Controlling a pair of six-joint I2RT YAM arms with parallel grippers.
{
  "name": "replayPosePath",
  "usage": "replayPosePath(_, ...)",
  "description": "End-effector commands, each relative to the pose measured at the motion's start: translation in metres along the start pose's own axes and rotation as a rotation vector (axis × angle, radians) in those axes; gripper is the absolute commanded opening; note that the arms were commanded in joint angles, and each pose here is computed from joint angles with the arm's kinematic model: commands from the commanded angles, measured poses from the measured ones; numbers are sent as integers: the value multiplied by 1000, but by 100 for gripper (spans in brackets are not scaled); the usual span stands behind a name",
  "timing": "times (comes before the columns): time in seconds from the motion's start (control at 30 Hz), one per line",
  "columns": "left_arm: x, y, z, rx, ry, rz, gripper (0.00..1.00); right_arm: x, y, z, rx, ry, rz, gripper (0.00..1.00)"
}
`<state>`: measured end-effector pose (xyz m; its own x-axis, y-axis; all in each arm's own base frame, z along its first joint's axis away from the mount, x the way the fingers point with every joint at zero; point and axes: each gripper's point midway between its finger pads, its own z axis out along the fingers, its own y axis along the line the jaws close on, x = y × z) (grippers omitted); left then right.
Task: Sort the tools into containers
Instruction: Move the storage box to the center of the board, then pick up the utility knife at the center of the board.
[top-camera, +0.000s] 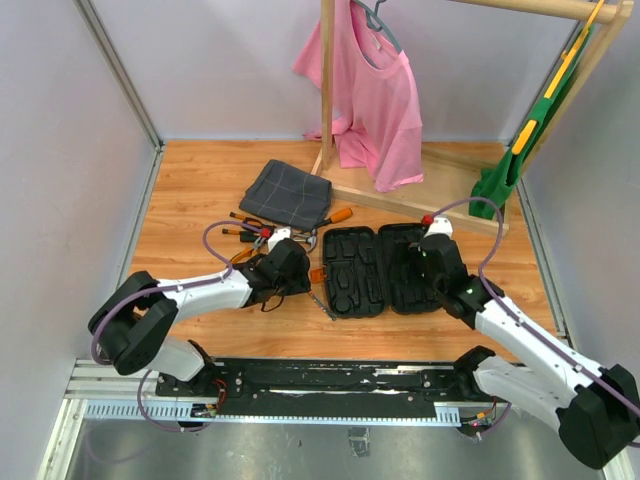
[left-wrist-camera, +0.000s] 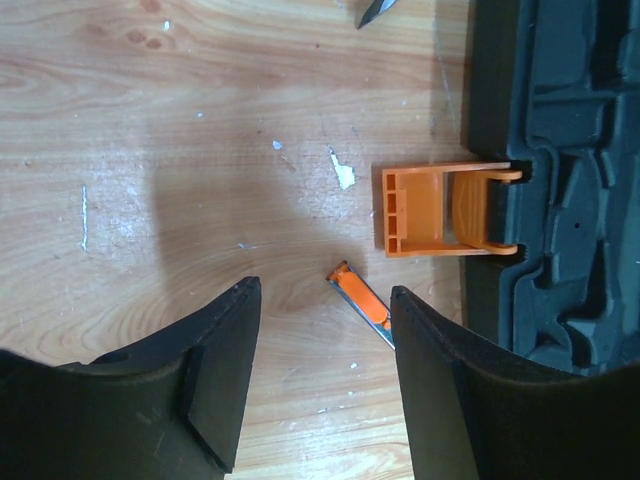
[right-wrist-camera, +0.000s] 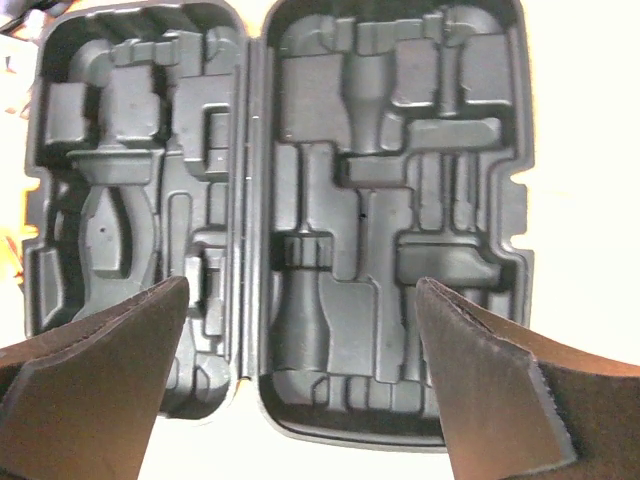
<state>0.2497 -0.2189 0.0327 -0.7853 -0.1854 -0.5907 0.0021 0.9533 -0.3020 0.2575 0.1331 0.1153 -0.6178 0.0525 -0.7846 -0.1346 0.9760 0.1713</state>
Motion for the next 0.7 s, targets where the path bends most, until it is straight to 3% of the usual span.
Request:
replayPosePath(0.0,3,2,5,-63,1,-46,59,-4,-25,-7,105,-80,74,99)
replayPosePath(0.47,9,-2,11,-136,15,-50,62,5,-40,-16,139,-132,121,99)
replayPosePath(0.67,18,-4,12,-201,36,-17,56,11,-43,-14,147,-120,126,99)
